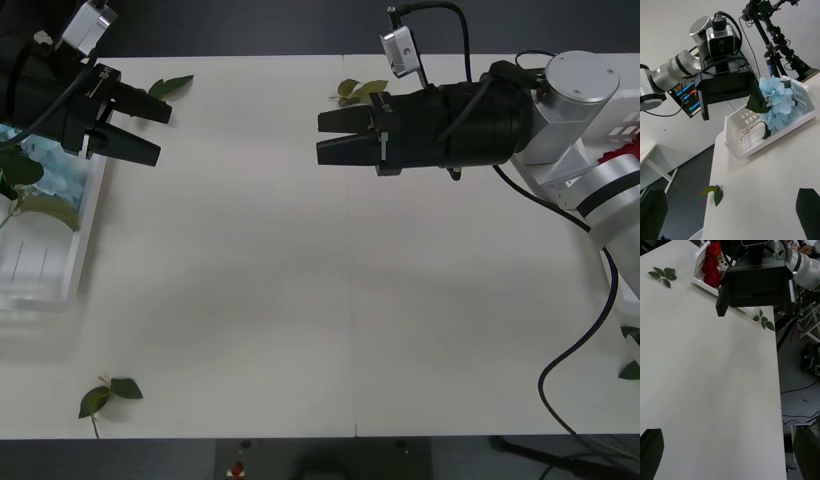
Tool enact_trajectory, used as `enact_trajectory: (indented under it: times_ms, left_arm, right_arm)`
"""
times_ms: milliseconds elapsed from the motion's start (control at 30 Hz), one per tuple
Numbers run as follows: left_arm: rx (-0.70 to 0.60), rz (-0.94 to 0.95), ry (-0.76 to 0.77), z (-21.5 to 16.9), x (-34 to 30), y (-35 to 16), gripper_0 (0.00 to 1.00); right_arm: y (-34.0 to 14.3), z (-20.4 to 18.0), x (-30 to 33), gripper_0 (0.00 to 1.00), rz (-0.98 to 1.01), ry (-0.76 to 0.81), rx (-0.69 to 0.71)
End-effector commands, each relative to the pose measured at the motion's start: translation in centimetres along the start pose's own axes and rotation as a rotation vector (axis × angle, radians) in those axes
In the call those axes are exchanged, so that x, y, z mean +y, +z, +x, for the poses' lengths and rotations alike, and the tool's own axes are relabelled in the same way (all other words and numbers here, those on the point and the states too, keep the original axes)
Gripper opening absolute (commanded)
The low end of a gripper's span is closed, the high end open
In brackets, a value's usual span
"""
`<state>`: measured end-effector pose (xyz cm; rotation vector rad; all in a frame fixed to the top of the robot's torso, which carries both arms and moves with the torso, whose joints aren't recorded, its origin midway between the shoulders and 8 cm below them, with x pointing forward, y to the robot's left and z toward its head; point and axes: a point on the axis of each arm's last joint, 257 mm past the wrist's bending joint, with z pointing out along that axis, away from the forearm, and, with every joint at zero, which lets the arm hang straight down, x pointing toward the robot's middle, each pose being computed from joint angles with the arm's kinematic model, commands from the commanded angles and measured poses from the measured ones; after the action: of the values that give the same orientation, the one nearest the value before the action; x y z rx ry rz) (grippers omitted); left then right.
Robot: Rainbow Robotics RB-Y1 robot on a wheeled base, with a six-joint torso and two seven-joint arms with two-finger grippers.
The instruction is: Put the red flowers into the right box and the blue flowers into the left box
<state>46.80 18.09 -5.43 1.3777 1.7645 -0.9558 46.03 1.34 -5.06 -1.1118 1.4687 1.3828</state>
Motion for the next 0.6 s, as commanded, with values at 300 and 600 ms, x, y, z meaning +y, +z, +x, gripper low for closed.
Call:
enact_trajectory:
  times_ms: [300,600]
  left_arm:
    - [-0.017,-0.009,0.084,-2.34,-0.17,-0.62,1.00]
    - [-0.017,-0.009,0.084,-2.34,-0.17,-0.62,1.00]
  right_arm:
    - [0.70,-0.72,-0.17,1.00,0.011,-0.067,0.028]
    - [0.70,-0.72,-0.17,1.00,0.011,-0.067,0.028]
